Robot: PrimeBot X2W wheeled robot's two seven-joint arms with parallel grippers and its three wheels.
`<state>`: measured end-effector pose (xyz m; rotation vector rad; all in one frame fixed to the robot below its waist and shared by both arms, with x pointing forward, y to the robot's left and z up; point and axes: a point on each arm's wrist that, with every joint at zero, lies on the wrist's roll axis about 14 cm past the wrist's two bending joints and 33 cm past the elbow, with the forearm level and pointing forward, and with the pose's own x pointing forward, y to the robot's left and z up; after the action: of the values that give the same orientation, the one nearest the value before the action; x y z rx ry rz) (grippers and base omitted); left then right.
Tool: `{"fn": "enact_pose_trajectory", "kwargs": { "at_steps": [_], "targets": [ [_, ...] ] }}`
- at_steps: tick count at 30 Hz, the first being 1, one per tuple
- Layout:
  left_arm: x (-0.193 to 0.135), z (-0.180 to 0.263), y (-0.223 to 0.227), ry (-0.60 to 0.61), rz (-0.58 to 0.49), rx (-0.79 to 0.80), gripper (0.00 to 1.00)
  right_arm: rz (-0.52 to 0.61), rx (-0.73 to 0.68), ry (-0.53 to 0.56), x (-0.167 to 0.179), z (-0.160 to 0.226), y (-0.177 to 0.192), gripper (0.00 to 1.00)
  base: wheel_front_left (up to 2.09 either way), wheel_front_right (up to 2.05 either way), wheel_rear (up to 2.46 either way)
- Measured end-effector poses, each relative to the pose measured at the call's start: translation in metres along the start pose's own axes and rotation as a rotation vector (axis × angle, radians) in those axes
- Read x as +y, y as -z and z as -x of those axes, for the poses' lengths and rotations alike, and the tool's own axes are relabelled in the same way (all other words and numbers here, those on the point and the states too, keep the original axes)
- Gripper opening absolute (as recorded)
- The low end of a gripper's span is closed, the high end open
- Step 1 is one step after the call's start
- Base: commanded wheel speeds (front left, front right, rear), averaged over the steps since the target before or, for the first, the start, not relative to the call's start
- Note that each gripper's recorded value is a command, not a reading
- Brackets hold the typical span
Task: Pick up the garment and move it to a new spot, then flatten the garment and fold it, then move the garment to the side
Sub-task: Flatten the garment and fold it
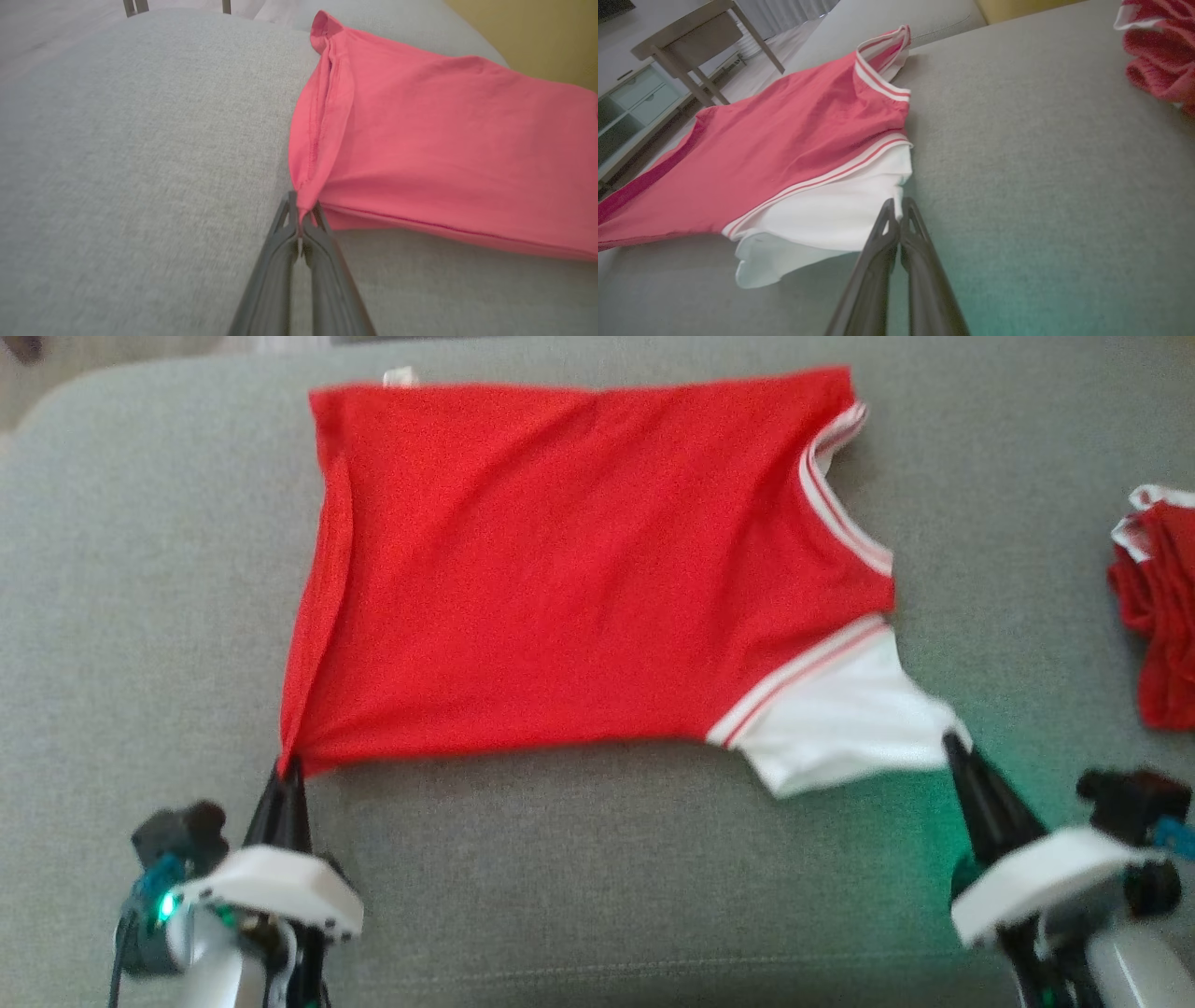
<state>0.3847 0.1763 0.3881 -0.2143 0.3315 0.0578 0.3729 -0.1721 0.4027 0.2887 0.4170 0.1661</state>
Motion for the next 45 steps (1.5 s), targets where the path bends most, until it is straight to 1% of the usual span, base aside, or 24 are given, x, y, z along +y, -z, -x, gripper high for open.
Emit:
{"fn": "enact_pose_trajectory", "kwargs": {
  "at_steps": [4, 5, 7, 10, 15, 18, 21, 25, 26, 30, 39, 41, 43, 45],
  "targets": [
    [0.004, 0.025, -0.004, -0.026, 0.001, 0.023, 0.00, -0.021, 0.080, 0.012, 0.009, 0.031, 0.012, 0.00, 0.00, 0.00, 0.00],
    [0.006, 0.038, -0.004, -0.038, 0.002, 0.043, 0.00, -0.032, 0.118, 0.023, 0.012, 0.046, 0.017, 0.00, 0.00, 0.00, 0.00],
    [0.009, 0.050, -0.003, -0.048, -0.002, 0.068, 0.00, -0.037, 0.150, 0.032, 0.015, 0.057, 0.020, 0.00, 0.00, 0.00, 0.00],
    [0.014, 0.061, 0.000, -0.050, -0.017, 0.106, 0.00, -0.045, 0.173, 0.044, 0.017, 0.066, 0.019, 0.00, 0.00, 0.00, 0.00],
    [0.013, 0.059, 0.000, -0.037, -0.034, 0.162, 0.00, -0.045, 0.211, 0.057, 0.016, 0.066, 0.018, 0.00, 0.00, 0.00, 0.00],
    [0.013, 0.055, 0.009, -0.027, -0.042, 0.235, 0.00, -0.046, 0.234, 0.055, 0.015, 0.059, 0.018, 0.00, 0.00, 0.00, 0.00],
    [0.013, 0.043, 0.011, -0.014, -0.045, 0.284, 0.00, -0.039, 0.237, 0.049, 0.014, 0.045, 0.012, 0.00, 0.00, 0.00, 0.00],
    [0.007, 0.024, 0.012, 0.019, -0.020, 0.335, 0.00, -0.025, 0.234, 0.046, 0.009, 0.022, 0.002, 0.00, 0.00, 0.00, 0.00],
    [0.004, 0.019, 0.011, 0.031, -0.006, 0.339, 0.00, -0.024, 0.235, 0.044, 0.007, 0.017, 0.000, 0.00, 0.00, 0.00, 0.00],
    [0.003, -0.001, 0.008, 0.041, -0.002, 0.349, 0.00, -0.028, 0.232, 0.029, 0.006, -0.007, -0.006, 0.00, 0.00, 0.00, 0.00],
    [0.003, -0.034, -0.001, 0.046, -0.012, 0.309, 0.00, -0.019, 0.163, -0.007, 0.008, -0.046, -0.023, 0.00, 0.00, 0.00, 0.00],
    [0.003, -0.040, -0.004, 0.047, -0.012, 0.289, 0.27, -0.020, 0.146, -0.017, 0.009, -0.052, -0.025, 0.00, 0.00, 0.00, 0.00],
    [0.003, -0.045, -0.004, 0.049, -0.011, 0.279, 1.00, -0.002, 0.117, -0.030, 0.011, -0.058, -0.029, 0.00, 0.00, 0.00, 0.00],
    [0.001, -0.049, -0.005, 0.050, -0.005, 0.261, 1.00, -0.003, 0.089, -0.046, 0.014, -0.063, -0.033, 0.00, 0.00, 0.00, 0.00]
  ]
}}
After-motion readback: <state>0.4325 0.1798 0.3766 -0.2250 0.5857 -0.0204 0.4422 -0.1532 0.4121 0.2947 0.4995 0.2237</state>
